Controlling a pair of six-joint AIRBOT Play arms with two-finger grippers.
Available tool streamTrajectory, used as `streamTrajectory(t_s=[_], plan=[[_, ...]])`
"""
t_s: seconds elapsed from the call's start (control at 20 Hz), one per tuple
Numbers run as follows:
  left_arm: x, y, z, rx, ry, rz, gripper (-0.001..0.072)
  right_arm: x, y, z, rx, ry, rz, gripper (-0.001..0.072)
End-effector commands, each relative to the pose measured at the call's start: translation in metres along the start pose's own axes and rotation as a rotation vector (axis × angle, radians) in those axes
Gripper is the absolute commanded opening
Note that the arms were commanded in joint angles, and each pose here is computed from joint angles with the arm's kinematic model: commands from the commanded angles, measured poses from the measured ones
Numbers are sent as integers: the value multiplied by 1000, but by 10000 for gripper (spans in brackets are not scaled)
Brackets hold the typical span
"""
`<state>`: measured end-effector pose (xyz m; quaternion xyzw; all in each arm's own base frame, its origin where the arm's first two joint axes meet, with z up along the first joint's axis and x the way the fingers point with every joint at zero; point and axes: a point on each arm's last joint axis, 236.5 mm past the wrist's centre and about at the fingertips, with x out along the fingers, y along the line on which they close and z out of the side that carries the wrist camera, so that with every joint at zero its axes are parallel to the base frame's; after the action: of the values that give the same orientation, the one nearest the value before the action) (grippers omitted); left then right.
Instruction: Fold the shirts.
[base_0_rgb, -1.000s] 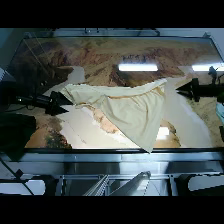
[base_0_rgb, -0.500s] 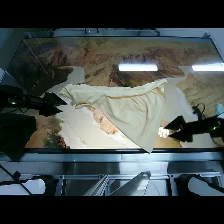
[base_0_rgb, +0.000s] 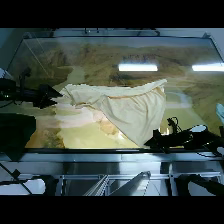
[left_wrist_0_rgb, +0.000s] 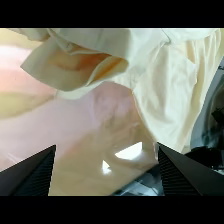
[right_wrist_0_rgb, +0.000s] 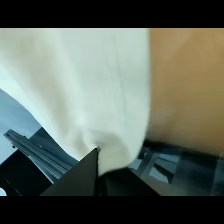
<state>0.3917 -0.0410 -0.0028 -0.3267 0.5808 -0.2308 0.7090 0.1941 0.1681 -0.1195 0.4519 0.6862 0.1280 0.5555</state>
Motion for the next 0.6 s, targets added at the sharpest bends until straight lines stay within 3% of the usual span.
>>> streamTrajectory(t_s=[0.0,0.55], plan=[[-2,17,16,11,-66,73,716,8,24,8,-48,-50,88,21],[90,41,15,-272,12,-7,697,0,29,22,-99,-132,78,20]])
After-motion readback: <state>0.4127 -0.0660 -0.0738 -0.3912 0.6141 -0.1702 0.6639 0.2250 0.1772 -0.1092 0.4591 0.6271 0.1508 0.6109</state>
